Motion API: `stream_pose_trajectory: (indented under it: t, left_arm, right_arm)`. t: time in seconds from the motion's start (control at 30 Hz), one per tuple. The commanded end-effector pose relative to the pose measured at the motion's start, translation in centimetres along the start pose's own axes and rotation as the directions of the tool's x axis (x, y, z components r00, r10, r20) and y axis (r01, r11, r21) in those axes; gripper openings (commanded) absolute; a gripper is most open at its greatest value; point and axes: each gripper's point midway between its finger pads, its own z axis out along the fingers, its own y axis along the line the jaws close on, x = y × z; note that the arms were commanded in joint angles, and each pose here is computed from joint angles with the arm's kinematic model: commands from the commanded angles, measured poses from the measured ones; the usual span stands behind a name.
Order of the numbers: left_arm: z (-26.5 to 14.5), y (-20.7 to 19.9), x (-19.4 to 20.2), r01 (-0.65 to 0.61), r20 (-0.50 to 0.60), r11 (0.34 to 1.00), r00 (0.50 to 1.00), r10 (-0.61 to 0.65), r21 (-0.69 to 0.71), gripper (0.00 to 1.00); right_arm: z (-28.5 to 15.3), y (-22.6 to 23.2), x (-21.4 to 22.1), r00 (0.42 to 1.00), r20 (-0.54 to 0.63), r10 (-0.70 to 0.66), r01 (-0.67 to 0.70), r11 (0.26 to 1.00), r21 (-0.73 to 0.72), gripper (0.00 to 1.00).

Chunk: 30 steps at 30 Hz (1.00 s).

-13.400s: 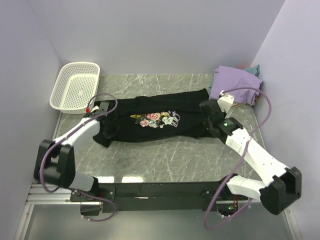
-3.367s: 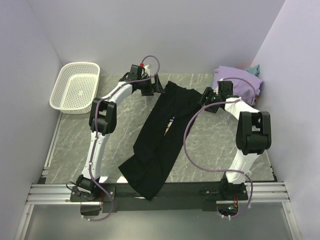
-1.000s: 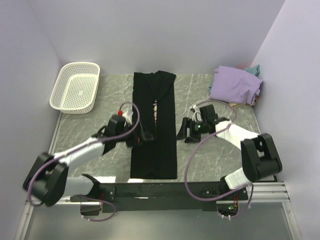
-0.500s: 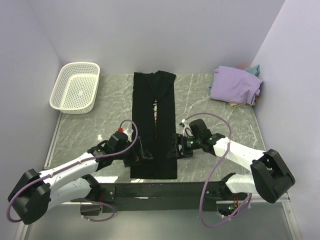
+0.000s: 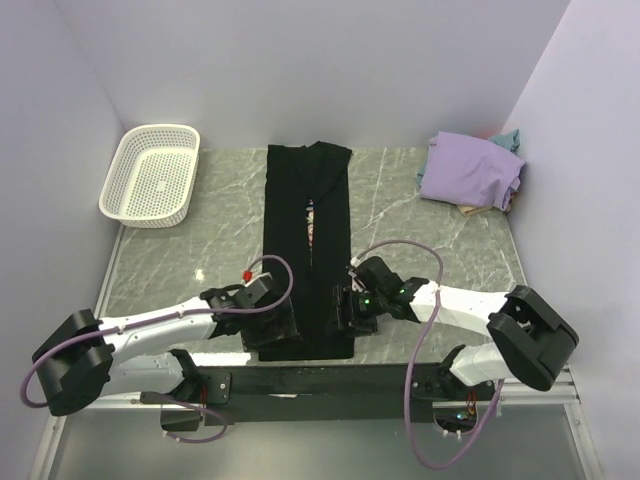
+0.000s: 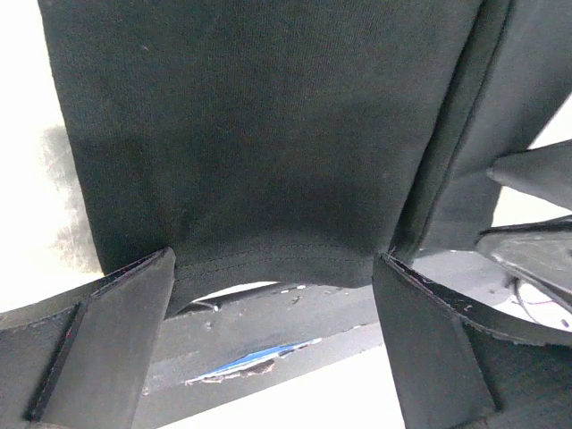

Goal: Fold and stack the t-shirts
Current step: Fold the tshirt

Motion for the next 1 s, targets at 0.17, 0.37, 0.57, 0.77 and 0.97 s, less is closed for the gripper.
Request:
stream_pose_trajectory:
  t: [0.17,0.37,0.57,0.77,0.97]
  left_arm:
    - [-0.6,5.8,3.7,0.015,-0.041,0.965,0.999,-0.027,-0.260,0.99]
    - [-2.5,3.2,1.6,-0.008,0.060,0.982,0.998,0.020,-0.189,1.00]
    - [-4.9,0.6,-0.6,-0.004,0.164,0.993,0.986,0.024,-0.119,0.99]
    - [-5.0,1.9,-0.2,0.044,0.161,0.989,0.987,-0.022,-0.138,0.99]
    - [-3.5,4.6,1.9,0.099,0.094,0.984,0.992,-0.085,-0.151,0.99]
  right_arm:
    - [-2.0,-10.3,2.7,0.973,0.179,0.145,-0.206,0.895,0.395,0.78]
    - [-3.9,-7.0,1.4,0.964,0.255,0.079,-0.145,0.957,0.253,0.78]
    - [-5.7,-4.7,1.0,0.952,0.301,0.058,-0.105,0.984,0.142,0.81]
    - [-3.9,-3.4,3.1,0.979,0.188,0.076,-0.080,0.997,0.017,0.79]
    - [-3.2,-2.9,4.0,0.984,0.157,0.088,-0.080,0.995,-0.056,0.77]
